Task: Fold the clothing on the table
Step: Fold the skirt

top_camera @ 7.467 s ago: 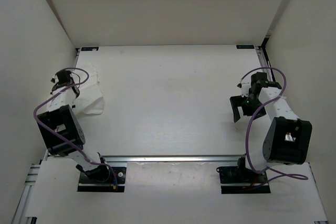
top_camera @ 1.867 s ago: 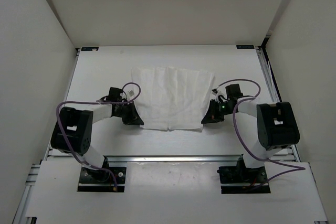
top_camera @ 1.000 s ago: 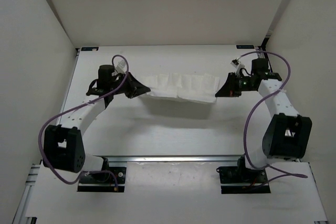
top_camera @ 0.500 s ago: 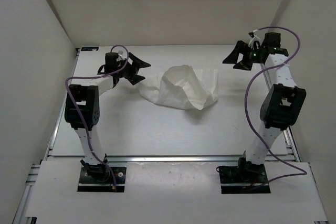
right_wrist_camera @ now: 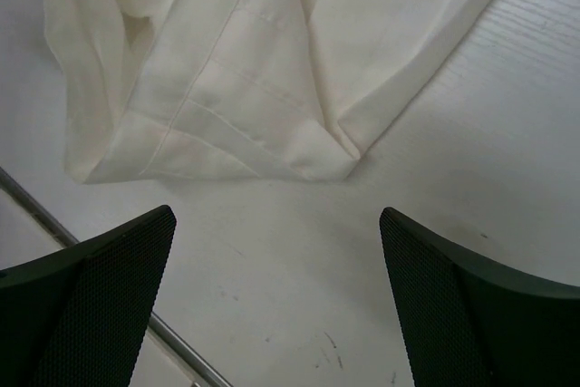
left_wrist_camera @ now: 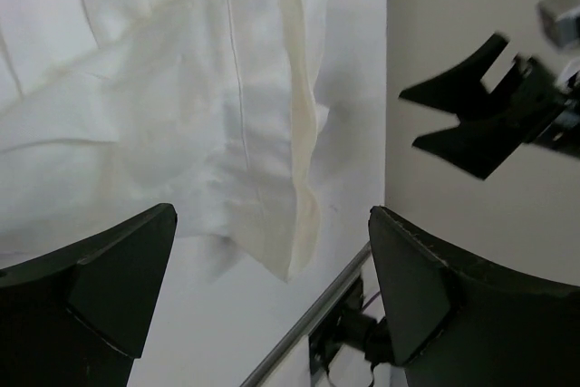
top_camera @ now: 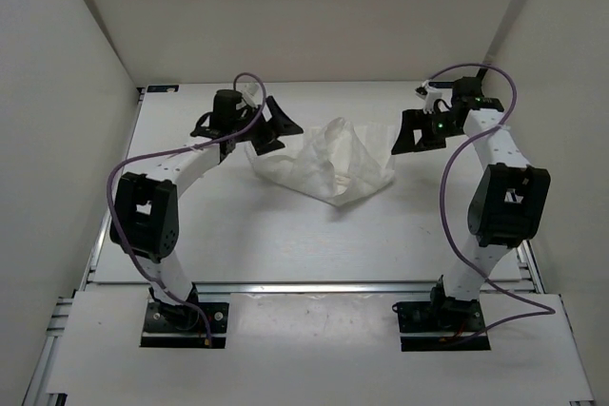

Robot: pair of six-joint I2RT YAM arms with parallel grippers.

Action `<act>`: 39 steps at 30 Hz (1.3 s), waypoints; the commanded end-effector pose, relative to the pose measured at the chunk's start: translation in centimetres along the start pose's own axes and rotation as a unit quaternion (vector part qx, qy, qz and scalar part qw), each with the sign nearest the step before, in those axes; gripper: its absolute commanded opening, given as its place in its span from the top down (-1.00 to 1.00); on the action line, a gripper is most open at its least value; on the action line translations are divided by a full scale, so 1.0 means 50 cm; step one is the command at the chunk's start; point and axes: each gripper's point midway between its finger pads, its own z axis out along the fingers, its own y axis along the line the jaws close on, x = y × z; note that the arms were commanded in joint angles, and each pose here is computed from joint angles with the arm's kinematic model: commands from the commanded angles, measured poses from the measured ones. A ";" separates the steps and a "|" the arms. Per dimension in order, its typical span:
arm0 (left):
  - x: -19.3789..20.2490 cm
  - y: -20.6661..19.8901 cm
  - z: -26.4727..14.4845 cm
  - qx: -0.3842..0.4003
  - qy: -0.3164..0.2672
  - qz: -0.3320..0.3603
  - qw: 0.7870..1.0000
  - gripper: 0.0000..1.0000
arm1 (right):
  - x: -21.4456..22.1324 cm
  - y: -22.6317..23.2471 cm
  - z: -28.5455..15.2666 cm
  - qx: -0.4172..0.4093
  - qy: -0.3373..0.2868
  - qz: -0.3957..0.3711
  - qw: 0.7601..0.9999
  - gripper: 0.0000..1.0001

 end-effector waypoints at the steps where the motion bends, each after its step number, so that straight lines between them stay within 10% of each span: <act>1: 0.040 0.004 0.007 -0.031 0.035 0.047 0.998 -0.97 | -0.018 -0.013 -0.025 0.048 -0.001 -0.068 0.997 -0.97; 10: -0.044 -0.056 0.090 -0.161 0.077 0.154 0.972 -0.97 | -0.089 0.066 0.024 0.131 0.012 -0.128 0.983 -0.69; 24: 0.065 -0.010 0.120 -0.258 0.149 0.242 0.923 -0.97 | -0.062 0.157 0.154 0.206 0.036 -0.178 0.962 -0.39; 39: 0.011 0.086 0.008 -0.332 0.121 0.205 0.913 -0.98 | -0.027 0.132 0.243 0.261 0.083 -0.202 0.940 -0.19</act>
